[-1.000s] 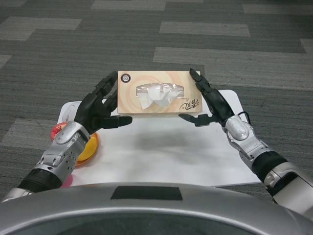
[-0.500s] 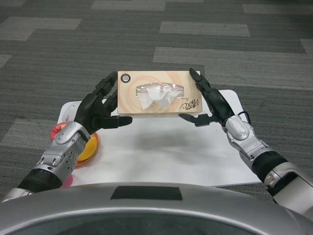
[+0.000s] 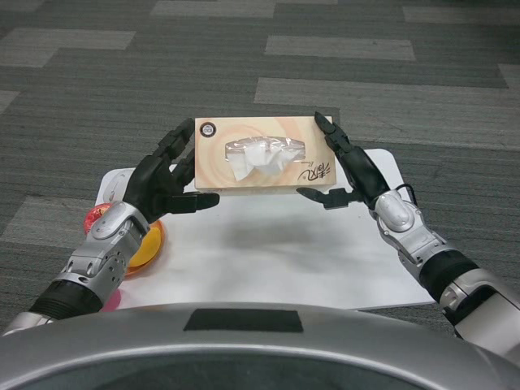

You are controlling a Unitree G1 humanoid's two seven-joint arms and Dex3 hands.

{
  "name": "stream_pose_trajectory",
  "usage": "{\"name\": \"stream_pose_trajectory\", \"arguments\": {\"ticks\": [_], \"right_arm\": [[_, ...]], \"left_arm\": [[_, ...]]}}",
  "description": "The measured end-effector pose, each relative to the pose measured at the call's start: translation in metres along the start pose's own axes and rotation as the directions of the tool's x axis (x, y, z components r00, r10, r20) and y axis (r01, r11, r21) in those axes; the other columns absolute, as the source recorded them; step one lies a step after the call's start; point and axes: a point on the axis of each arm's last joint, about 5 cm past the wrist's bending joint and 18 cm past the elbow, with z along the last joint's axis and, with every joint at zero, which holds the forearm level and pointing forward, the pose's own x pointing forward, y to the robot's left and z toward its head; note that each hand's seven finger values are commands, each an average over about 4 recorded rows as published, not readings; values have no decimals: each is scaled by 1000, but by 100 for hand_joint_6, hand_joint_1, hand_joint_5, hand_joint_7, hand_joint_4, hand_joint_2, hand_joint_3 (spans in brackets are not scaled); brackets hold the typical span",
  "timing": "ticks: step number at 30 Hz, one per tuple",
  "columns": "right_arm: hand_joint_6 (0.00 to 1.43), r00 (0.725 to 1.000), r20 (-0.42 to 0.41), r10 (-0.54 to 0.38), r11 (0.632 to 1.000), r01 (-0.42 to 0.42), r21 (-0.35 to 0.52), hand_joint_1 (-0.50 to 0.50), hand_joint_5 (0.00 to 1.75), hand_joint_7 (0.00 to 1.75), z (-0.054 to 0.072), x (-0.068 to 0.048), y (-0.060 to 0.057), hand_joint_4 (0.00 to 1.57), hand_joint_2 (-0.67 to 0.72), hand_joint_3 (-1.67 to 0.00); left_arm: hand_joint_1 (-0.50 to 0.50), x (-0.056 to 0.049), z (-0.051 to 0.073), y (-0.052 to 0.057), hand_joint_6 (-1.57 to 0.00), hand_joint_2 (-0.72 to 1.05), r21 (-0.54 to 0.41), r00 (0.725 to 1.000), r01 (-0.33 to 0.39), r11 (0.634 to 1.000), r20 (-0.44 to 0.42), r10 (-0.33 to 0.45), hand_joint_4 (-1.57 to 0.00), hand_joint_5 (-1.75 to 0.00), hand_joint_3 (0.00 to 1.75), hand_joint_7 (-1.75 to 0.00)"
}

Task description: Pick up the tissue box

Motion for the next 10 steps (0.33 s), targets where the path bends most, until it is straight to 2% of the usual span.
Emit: {"name": "stream_pose_trajectory", "arguments": {"ticks": [2,5,10], "right_arm": [[0,1000,1,0,1000,0,0,-46,58,0,0,0,0,0,-54,-63],[0,1000,1,-1,1000,1,1,-46,58,0,0,0,0,0,-54,-63],[0,1000,1,-2,1000,2,1,-46,58,0,0,0,0,0,-54,-63]], "left_arm": [[50,0,0,0,0,96,0,1000,0,1000,0,0,0,0,15,0],[50,0,0,0,0,96,0,1000,0,1000,0,0,0,0,9,0],[50,0,0,0,0,96,0,1000,0,1000,0,0,0,0,12,0]]}}
